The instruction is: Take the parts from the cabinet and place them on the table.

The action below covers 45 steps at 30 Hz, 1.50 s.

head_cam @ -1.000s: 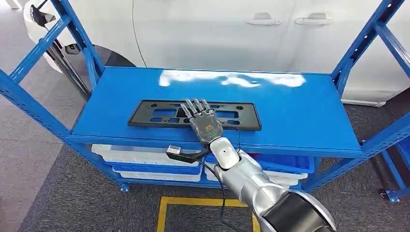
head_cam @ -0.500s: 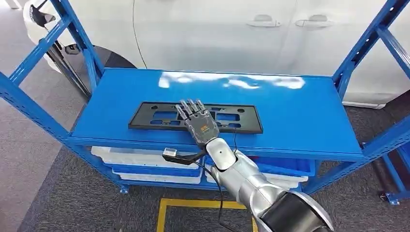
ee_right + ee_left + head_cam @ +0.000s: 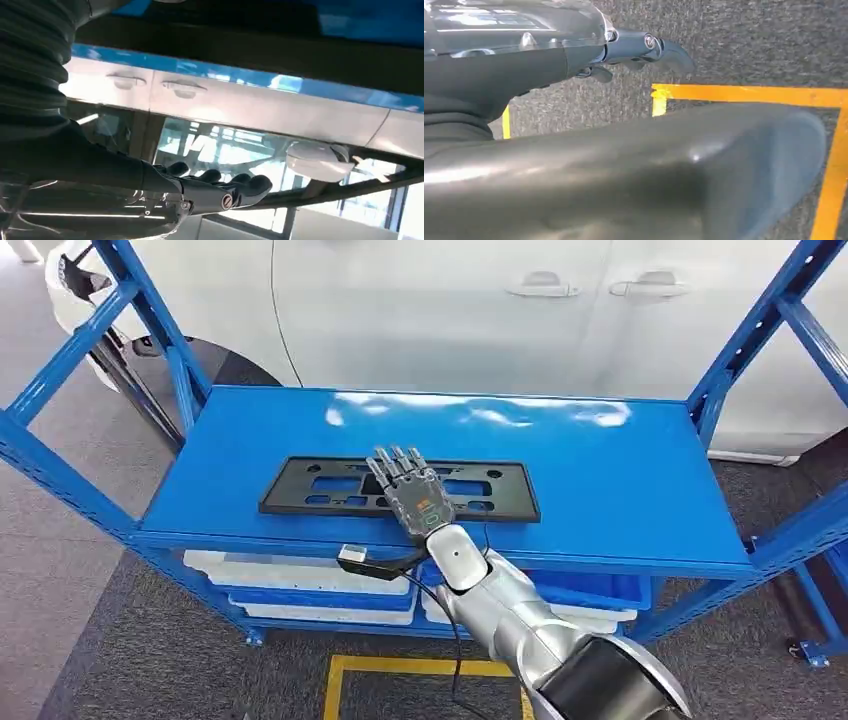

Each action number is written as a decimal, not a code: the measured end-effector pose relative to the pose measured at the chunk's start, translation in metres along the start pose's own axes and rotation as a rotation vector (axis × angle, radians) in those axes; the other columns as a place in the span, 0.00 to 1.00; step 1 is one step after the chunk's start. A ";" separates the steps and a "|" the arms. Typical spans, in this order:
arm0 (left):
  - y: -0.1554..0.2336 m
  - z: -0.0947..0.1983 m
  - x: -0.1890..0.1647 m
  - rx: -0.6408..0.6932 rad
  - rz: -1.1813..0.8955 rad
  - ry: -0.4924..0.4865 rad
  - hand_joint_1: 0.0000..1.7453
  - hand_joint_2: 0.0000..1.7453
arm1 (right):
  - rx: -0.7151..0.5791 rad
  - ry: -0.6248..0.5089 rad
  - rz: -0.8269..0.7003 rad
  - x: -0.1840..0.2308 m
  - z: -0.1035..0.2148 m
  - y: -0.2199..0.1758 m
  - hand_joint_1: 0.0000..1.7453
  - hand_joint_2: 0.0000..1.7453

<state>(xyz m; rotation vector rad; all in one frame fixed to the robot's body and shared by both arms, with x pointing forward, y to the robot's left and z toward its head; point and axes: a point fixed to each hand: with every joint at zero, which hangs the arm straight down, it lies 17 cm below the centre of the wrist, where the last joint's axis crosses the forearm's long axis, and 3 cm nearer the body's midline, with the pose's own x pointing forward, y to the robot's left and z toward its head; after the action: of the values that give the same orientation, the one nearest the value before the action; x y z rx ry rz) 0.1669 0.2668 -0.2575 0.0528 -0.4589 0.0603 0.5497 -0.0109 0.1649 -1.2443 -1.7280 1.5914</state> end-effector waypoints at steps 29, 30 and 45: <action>-0.004 -0.001 0.006 -0.013 -0.005 -0.010 0.00 0.00 | 0.026 -0.023 -0.007 0.014 -0.001 0.002 0.00 1.00; -0.004 -0.001 0.005 -0.013 -0.005 -0.009 0.00 0.00 | 0.026 -0.024 -0.006 0.014 -0.001 0.002 0.00 1.00; -0.005 -0.001 0.009 -0.014 -0.005 -0.010 0.00 0.00 | 0.059 -0.052 0.002 0.023 0.000 0.007 0.00 1.00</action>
<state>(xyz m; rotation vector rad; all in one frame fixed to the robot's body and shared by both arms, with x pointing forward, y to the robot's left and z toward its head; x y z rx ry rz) 0.1759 0.2623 -0.2548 0.0404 -0.4694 0.0514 0.5412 0.0078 0.1527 -1.1865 -1.6990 1.6773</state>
